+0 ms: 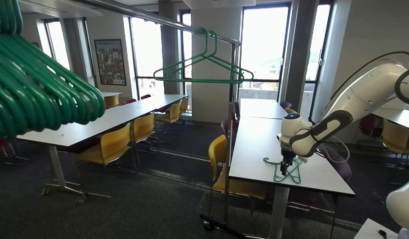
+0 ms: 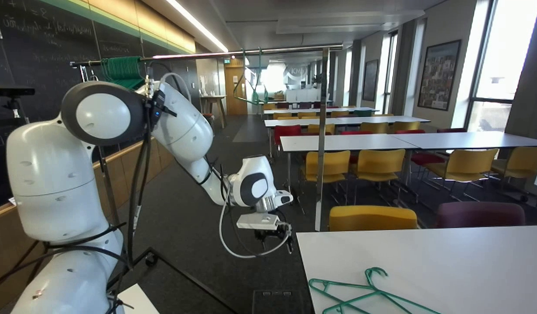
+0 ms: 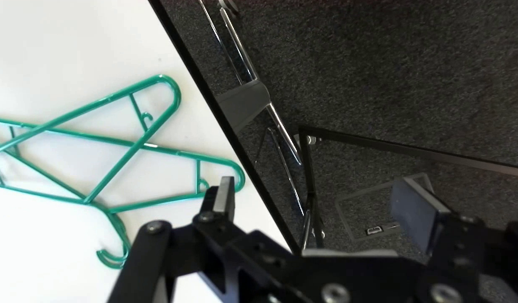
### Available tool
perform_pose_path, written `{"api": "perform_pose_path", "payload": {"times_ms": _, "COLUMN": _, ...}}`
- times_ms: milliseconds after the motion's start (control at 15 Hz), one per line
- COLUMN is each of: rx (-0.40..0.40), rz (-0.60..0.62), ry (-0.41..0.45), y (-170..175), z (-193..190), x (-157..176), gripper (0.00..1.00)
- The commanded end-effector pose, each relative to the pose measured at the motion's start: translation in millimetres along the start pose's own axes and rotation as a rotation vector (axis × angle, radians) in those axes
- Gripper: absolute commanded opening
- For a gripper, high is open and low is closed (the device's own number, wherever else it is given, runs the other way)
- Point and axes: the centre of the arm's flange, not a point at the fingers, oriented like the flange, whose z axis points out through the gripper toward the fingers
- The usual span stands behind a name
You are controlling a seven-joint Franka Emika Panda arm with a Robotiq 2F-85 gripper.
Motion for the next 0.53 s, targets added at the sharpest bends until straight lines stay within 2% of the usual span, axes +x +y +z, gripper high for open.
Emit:
{"api": "perform_pose_path", "payload": {"times_ms": 0, "rx": 0.055, "rz": -0.056, "ry": 0.03, "y": 7, "z": -54, "x": -19, "gripper": 1.0}}
{"api": "perform_pose_path", "payload": {"times_ms": 133, "rx": 0.169, "rz": -0.088, "ry": 0.104, "y": 5, "z": -62, "x": -20, "gripper": 1.0}}
{"api": "perform_pose_path", "payload": {"times_ms": 267, "rx": 0.245, "rz": -0.116, "ry": 0.126, "y": 2, "z": -67, "x": -21, "gripper": 1.0}}
{"api": "perform_pose_path", "payload": {"times_ms": 333, "rx": 0.271, "rz": -0.134, "ry": 0.133, "y": 2, "z": -68, "x": -21, "gripper": 1.0}}
{"api": "perform_pose_path", "payload": {"times_ms": 400, "rx": 0.254, "rz": -0.145, "ry": 0.096, "y": 3, "z": -69, "x": -21, "gripper": 1.0}}
{"api": "perform_pose_path", "payload": {"times_ms": 467, "rx": 0.248, "rz": -0.117, "ry": 0.111, "y": -5, "z": -50, "x": -5, "gripper": 1.0}}
